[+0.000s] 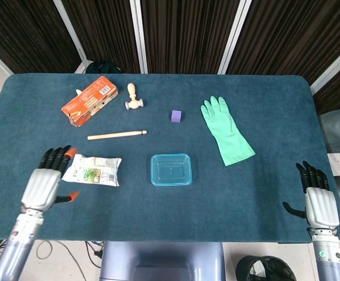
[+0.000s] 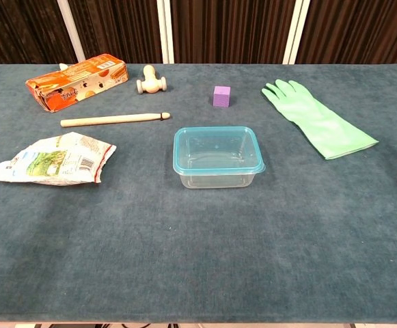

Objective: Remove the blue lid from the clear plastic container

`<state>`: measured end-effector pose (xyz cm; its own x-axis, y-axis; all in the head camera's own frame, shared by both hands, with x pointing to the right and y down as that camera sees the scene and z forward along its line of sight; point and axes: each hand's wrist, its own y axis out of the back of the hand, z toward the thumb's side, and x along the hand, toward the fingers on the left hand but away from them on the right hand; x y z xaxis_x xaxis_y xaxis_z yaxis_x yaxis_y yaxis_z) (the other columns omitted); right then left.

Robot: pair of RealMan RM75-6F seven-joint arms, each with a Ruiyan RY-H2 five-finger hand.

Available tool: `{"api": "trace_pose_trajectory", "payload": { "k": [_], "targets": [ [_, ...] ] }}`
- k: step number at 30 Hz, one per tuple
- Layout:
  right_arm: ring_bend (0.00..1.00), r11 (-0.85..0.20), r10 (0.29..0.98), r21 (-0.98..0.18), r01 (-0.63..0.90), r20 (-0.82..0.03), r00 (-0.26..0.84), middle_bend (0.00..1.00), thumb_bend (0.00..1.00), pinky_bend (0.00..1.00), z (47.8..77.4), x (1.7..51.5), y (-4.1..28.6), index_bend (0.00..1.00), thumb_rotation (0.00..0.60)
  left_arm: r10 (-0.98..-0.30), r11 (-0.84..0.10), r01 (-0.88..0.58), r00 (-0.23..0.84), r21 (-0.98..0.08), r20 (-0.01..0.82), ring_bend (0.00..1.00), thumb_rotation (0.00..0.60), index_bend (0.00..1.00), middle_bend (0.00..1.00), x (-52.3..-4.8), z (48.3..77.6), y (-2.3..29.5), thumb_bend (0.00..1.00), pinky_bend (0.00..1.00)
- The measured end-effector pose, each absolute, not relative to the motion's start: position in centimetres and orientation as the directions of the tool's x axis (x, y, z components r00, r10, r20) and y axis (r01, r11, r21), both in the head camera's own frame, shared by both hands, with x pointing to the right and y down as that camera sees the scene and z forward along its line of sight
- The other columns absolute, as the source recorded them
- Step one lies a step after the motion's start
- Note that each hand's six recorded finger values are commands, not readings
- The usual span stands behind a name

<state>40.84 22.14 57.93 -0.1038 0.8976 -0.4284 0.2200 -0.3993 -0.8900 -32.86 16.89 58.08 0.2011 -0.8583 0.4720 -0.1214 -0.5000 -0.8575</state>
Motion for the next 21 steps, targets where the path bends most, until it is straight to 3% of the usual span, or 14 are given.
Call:
{"api": "trace_pose_trajectory", "payload": {
  "k": [8,16,21],
  "targets": [
    [0.0,-0.401,0.893,-0.886,0.232,-0.435,-0.116,0.0,0.24,0.0,58.0,41.1,22.1,0.0,0.6,-0.807,-0.578,-0.08,0.201,-0.812,0.555,0.0,0.6,0.0,0.0,-26.2,61.0,14.3,0.03,0.0],
    [0.0,-0.401,0.891,-0.884,0.238,-0.438,-0.124,0.0,0.24,0.0,58.1,41.2,22.0,0.0,0.6,-0.749,-0.647,-0.057,0.235,-0.76,0.62,0.0,0.6,0.0,0.0,-17.8,63.3,13.3,0.03,0.0],
    [0.0,-0.401,0.89,-0.884,0.241,-0.438,-0.127,0.0,0.24,0.0,58.2,41.3,21.9,0.0,0.6,-0.731,-0.664,-0.008,0.218,-0.748,0.646,0.0,0.6,0.0,0.0,-15.2,64.5,13.1,0.03,0.0]
  ]
}}
